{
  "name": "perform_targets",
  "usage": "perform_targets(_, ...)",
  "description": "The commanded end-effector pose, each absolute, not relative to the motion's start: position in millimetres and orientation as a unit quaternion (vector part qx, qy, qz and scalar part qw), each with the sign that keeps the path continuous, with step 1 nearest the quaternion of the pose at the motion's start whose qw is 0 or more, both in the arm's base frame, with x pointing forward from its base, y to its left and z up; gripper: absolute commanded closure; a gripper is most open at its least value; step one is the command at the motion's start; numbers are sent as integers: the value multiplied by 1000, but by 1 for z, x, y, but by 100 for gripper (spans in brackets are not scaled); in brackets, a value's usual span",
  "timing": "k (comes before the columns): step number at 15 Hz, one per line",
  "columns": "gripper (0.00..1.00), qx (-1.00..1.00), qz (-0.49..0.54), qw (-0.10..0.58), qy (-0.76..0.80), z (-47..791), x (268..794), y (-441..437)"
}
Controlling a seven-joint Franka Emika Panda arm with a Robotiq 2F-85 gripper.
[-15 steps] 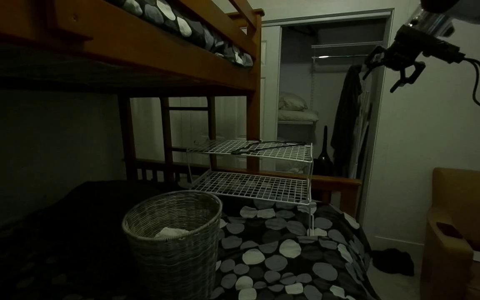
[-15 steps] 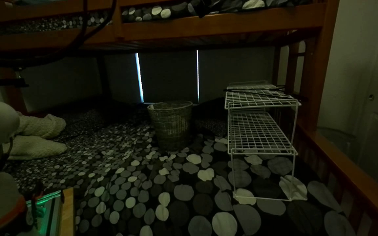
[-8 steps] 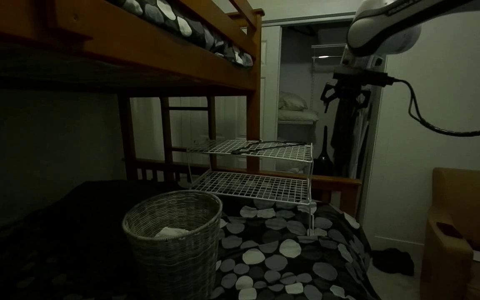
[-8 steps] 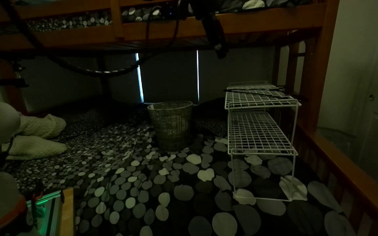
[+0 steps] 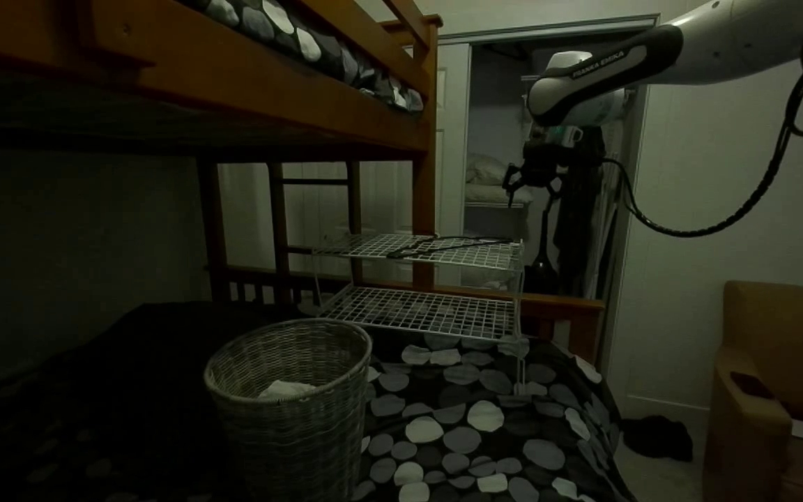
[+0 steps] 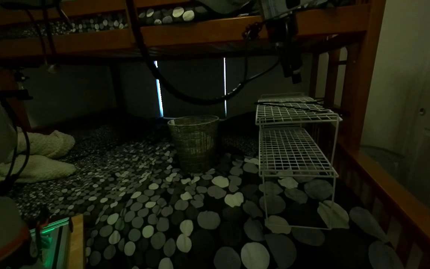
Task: Put the black hanger in the basket.
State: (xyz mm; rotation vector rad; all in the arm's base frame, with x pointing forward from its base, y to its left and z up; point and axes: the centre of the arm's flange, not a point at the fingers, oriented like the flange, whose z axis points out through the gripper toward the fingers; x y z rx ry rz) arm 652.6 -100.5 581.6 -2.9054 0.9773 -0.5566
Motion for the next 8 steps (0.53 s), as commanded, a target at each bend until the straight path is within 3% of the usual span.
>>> perform_targets(1,0,-933,-177,12,314,579,654,-101)
perform_targets(4,0,-933,-181,12,310,583,653,-95)
perform_targets(8,0,-886,-155,3,437,574,682,-75)
